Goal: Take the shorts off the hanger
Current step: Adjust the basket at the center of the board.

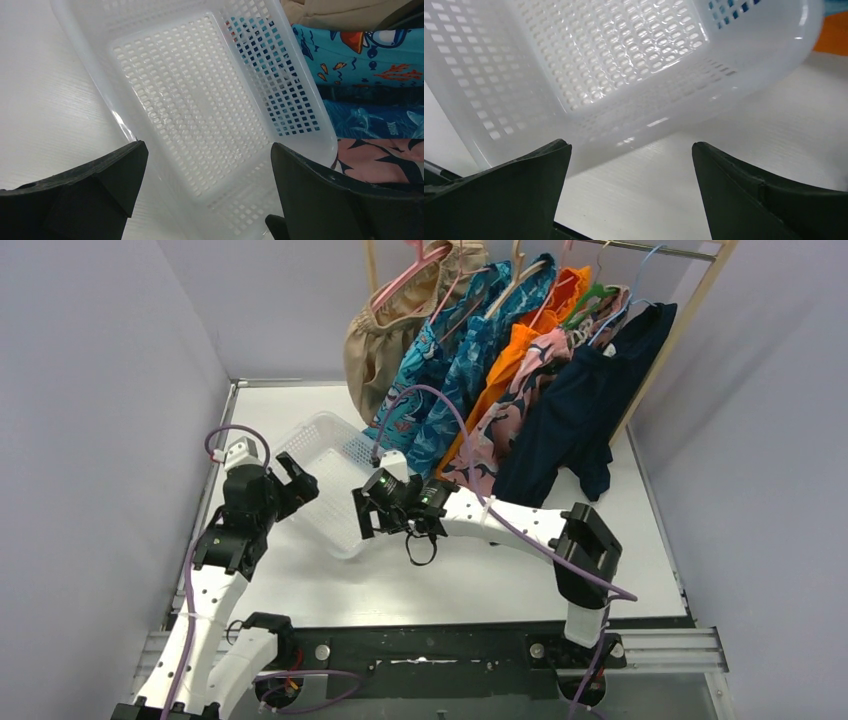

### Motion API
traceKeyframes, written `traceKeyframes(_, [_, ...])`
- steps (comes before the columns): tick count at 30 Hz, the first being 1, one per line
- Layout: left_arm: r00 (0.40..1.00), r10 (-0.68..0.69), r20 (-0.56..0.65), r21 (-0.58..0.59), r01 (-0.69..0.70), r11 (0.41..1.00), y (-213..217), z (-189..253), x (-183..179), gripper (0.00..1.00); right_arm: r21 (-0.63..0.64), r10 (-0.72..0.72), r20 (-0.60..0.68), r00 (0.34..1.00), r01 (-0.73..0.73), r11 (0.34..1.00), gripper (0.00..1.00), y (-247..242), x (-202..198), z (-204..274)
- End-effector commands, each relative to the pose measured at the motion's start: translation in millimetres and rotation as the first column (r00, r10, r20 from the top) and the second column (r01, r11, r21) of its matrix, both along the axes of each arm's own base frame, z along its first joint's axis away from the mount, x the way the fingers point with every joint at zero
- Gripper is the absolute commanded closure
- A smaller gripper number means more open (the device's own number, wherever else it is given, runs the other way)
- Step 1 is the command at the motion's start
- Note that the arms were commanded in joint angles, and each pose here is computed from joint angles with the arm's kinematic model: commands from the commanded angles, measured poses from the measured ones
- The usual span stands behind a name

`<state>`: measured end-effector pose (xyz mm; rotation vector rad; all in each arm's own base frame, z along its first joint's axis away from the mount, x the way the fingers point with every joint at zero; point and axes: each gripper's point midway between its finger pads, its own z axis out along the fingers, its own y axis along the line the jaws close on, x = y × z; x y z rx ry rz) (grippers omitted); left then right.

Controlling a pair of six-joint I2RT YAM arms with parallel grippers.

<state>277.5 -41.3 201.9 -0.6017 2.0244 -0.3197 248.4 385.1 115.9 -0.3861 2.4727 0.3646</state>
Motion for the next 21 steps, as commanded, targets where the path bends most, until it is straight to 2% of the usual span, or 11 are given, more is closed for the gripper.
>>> traceKeyframes(1, [0.999, 0.035, 0.041, 0.018, -0.036, 0.999, 8.0, 17.0, 1.8, 0.03, 0.046, -0.046, 0.155, 0.987, 0.040, 0.998, 0.02, -18.2, 19.1, 52.9])
traceKeyframes(4, [0.990, 0.142, -0.001, 0.026, -0.142, 0.989, 23.8, 9.1, -4.6, 0.03, 0.052, -0.116, 0.197, 0.974, 0.107, 0.993, 0.02, -47.2, 28.7, 63.1])
traceKeyframes(10, [0.945, 0.307, -0.113, 0.054, -0.303, 0.951, 45.5, -25.8, -18.9, 0.02, 0.108, -0.173, 0.172, 0.970, 0.156, 0.982, 0.02, -78.7, 61.2, 62.6])
traceKeyframes(13, [0.942, 0.293, -0.166, 0.018, -0.295, 0.955, 36.8, -46.0, -18.2, 0.03, 0.146, -0.139, 0.153, 0.978, 0.117, 0.982, 0.02, -68.4, 78.7, 60.5])
traceKeyframes(17, [0.951, 0.256, -0.174, -0.044, -0.268, 0.963, 24.7, -59.9, -10.7, 0.04, 0.087, -0.125, 0.141, 0.982, 0.114, 0.990, 0.02, -60.2, 100.0, 52.2])
traceKeyframes(21, [0.953, 0.255, -0.161, -0.042, -0.265, 0.963, 28.4, -65.3, -1.9, 0.13, 0.117, -0.029, 0.074, 0.997, 0.020, 0.993, 0.02, -26.4, 94.3, 30.9])
